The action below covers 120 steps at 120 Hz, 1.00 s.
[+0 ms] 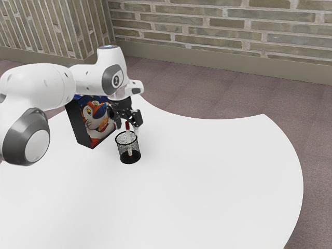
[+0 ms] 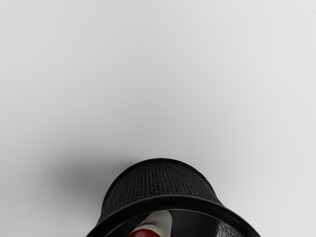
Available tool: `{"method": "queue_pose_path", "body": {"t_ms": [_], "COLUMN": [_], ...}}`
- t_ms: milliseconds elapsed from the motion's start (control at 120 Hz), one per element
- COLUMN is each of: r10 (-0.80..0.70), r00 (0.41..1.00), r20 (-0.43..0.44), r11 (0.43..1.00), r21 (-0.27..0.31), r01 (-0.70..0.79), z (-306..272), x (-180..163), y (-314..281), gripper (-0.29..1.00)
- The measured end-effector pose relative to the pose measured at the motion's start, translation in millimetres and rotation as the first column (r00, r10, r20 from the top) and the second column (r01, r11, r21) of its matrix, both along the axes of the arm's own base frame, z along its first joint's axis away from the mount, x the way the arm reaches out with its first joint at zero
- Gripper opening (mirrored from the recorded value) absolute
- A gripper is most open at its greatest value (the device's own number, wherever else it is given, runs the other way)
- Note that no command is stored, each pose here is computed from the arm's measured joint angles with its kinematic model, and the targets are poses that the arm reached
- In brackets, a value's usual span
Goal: Take the marker out of the pen holder and place it to the left of the pen holder.
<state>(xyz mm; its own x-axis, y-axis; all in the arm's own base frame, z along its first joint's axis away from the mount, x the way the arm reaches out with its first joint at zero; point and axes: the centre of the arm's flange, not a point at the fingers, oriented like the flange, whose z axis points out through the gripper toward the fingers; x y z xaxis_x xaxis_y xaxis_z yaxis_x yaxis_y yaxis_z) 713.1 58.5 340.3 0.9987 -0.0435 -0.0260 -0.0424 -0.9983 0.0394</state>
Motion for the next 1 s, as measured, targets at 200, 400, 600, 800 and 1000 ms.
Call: {"method": "queue_pose_path", "body": {"t_ms": [200, 400, 600, 800, 1000], "r10": [-0.013, -0.024, -0.028, -0.032, -0.030], "r00": [1.000, 1.000, 1.000, 0.999, 0.999], "r20": [0.004, 0.010, 0.010, 0.007, 0.041], "r11": [1.000, 1.000, 1.000, 0.999, 1.000], "r21": [-0.003, -0.003, -0.002, -0.001, -0.001], "r01": [0.013, 0.024, 0.028, 0.032, 0.030], "z": [2, 7, 9, 10, 43], "x": [1, 1, 1, 0, -4], "y": [-1, 0, 2, 3, 6], "gripper": [0.34, 0.18, 0.10, 0.01, -0.03]}}
